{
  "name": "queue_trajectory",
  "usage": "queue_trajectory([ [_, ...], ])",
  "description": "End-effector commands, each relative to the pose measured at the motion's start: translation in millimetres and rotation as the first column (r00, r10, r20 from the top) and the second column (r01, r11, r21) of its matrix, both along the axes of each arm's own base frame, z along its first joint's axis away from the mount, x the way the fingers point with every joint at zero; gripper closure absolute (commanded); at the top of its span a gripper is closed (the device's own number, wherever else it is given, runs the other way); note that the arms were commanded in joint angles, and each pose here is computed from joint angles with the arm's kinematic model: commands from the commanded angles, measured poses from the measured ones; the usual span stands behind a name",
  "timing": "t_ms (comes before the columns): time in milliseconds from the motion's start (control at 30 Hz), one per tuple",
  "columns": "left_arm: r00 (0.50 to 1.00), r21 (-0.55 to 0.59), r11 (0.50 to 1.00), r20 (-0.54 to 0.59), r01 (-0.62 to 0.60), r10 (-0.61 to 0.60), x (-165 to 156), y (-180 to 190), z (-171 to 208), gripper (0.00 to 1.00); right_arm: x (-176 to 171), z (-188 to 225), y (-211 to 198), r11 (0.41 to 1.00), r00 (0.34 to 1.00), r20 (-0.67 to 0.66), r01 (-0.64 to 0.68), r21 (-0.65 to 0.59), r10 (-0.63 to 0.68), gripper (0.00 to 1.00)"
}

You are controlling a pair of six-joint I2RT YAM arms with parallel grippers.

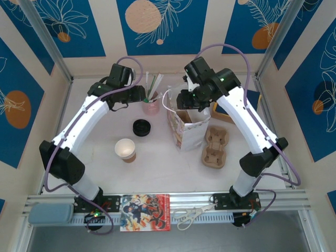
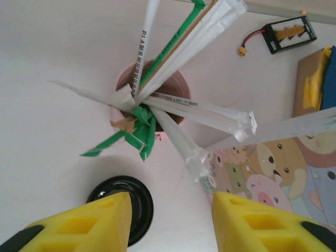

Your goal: Pack the takeout coffee

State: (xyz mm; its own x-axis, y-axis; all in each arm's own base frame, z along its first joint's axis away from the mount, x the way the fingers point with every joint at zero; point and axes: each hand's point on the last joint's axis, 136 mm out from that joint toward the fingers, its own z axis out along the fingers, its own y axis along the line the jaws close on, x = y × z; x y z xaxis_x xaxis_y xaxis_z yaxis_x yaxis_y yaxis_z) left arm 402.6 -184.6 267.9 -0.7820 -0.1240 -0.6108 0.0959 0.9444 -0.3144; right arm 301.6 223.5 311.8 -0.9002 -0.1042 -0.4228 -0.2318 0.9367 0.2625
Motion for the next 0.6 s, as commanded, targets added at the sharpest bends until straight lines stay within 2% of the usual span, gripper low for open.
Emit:
queue_trajectory([
  [0, 0.999, 0.075, 0.996, 0.003, -0.046, 0.046, 8.4, 17.4, -2.5, 0.56, -5.6, 23.2, 3.8, 0.997, 0.996, 0.075, -0.052, 0.056, 0.047, 0.52],
  [133, 0.993, 0.135, 0.984, -0.007, -0.118, 0.120, 10.0, 41.9, -9.8, 0.60, -6.6, 28.6, 2.4, 0.996, 0.994, 0.098, -0.058, 0.069, 0.051, 0.51],
  [267, 0.986, 0.088, 0.983, -0.029, -0.162, 0.165, 12.7, 57.2, -17.3, 0.61, -6.7, 25.6, 1.0, 0.996, 0.995, 0.089, -0.060, 0.065, 0.054, 0.49],
  [567, 0.989, -0.033, 0.993, -0.102, -0.115, 0.111, 21.2, 37.2, -41.1, 0.61, -5.3, 26.7, -1.8, 0.996, 0.994, 0.095, -0.059, 0.063, 0.053, 0.46],
])
